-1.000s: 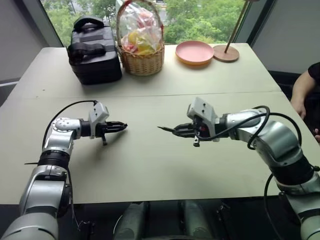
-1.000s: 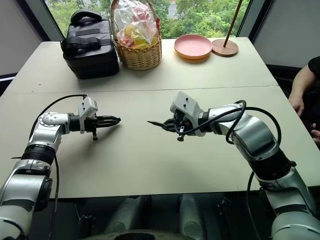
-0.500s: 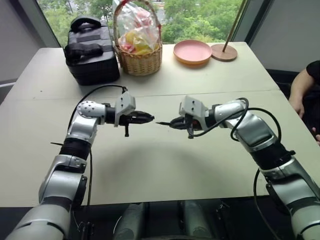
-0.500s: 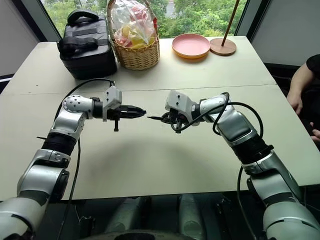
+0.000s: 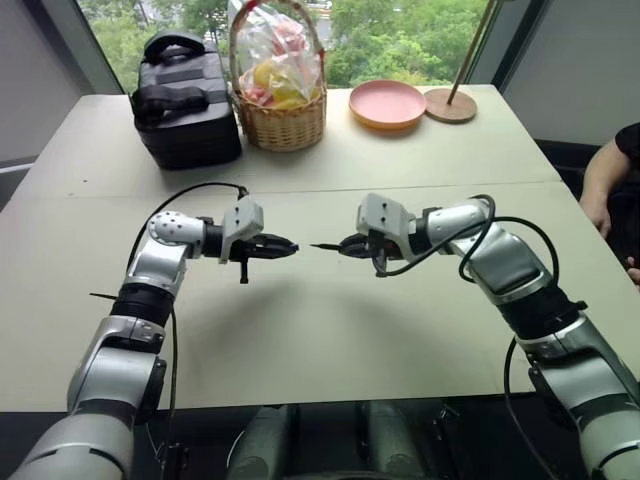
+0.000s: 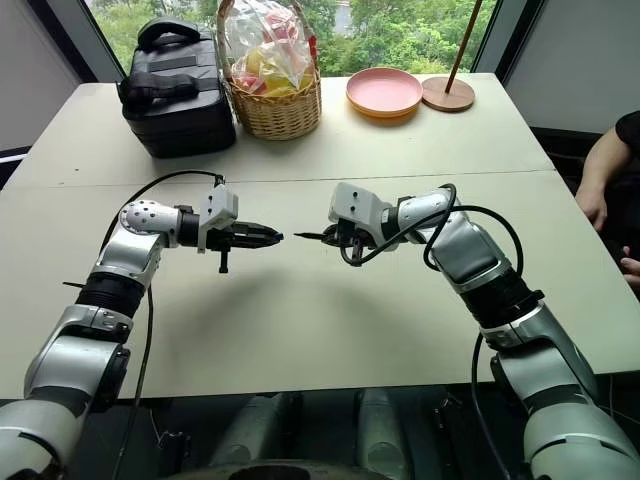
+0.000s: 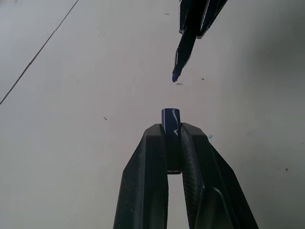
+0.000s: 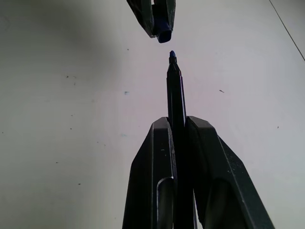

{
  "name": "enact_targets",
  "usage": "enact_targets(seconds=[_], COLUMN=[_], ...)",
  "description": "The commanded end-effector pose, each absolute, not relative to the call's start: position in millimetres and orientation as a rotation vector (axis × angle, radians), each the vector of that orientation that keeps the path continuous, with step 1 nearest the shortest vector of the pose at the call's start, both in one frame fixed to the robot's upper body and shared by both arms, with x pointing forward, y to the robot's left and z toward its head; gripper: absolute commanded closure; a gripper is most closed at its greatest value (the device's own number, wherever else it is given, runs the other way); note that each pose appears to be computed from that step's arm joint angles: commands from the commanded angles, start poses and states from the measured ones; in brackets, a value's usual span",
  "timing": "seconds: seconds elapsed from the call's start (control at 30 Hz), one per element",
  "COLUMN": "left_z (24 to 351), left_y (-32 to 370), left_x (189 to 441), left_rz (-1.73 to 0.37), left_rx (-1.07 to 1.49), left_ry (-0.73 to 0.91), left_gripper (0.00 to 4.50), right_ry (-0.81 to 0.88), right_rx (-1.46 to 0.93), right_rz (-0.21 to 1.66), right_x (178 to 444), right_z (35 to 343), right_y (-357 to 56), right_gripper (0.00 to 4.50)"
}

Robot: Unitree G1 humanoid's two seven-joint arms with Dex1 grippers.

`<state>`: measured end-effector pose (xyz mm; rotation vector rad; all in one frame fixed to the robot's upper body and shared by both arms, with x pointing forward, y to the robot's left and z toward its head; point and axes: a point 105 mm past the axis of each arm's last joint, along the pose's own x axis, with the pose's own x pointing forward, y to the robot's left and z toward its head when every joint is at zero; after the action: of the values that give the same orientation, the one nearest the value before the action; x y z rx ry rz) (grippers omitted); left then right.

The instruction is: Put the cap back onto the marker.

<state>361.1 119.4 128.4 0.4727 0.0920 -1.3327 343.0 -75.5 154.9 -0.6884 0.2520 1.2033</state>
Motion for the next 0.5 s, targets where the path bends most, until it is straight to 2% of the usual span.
enact_targets(seconds=[0.03, 0.5], left_z=[146, 154], left_y=[111, 106], left_x=[365, 364], left_rz=[-1.337, -1.357], left_rx=[0.497, 0.475], left_ry=[0.022, 0.003], left_gripper=[4.48, 4.48], right_ry=[0.185, 0.171], right_rx=[-0.690, -0.679], right_rz=[1.207, 1.193], right_x=[343, 345], right_z=[169, 171], right_y=[-71, -69], right_gripper=[4.50, 4.50])
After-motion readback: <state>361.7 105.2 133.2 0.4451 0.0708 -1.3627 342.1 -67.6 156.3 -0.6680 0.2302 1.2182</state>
